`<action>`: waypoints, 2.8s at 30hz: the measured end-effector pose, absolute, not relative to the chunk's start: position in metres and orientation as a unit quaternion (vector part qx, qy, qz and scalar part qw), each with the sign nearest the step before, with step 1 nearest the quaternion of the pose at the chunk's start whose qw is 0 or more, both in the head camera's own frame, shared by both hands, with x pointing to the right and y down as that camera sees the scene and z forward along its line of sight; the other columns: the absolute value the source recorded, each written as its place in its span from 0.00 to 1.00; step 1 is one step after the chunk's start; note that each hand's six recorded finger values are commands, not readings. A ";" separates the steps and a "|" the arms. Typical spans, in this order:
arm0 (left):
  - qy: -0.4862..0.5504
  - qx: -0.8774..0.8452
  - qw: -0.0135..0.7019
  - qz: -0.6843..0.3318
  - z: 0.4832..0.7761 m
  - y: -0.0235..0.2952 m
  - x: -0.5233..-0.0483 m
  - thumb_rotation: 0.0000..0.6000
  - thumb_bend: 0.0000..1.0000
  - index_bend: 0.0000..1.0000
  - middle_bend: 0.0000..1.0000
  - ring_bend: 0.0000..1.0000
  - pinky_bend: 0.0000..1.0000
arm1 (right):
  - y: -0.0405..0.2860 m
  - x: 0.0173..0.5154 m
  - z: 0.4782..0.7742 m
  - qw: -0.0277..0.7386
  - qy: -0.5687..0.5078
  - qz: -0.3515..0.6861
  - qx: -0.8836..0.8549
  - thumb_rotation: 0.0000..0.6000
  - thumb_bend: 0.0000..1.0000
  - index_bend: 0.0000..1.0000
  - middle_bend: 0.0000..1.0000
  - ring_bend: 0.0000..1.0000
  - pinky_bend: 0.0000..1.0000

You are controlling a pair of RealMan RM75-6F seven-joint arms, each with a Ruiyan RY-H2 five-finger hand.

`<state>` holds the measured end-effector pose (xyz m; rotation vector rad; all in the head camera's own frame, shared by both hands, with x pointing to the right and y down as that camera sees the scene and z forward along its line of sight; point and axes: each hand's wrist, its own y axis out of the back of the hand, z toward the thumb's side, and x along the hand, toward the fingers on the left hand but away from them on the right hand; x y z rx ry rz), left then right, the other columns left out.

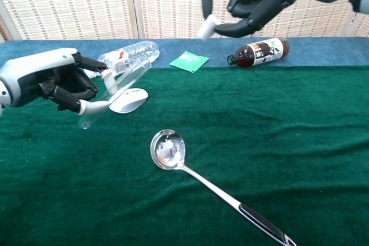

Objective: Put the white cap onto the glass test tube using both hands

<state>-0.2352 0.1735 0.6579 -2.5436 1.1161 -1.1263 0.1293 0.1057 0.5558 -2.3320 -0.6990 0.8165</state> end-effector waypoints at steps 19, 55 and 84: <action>0.367 -0.855 0.042 -0.364 0.661 0.177 -0.224 1.00 0.55 0.68 0.96 0.91 0.86 | 0.121 0.097 0.563 0.292 -0.228 0.292 -0.882 1.00 0.48 0.76 0.98 1.00 1.00; 0.358 -0.857 0.038 -0.370 0.663 0.180 -0.221 1.00 0.55 0.68 0.96 0.91 0.86 | 0.124 0.077 0.572 0.301 -0.214 0.295 -0.881 1.00 0.50 0.77 0.98 1.00 1.00; 0.357 -0.855 0.041 -0.374 0.664 0.180 -0.221 1.00 0.55 0.68 0.96 0.91 0.86 | 0.126 0.068 0.577 0.303 -0.204 0.297 -0.882 1.00 0.50 0.77 0.98 1.00 1.00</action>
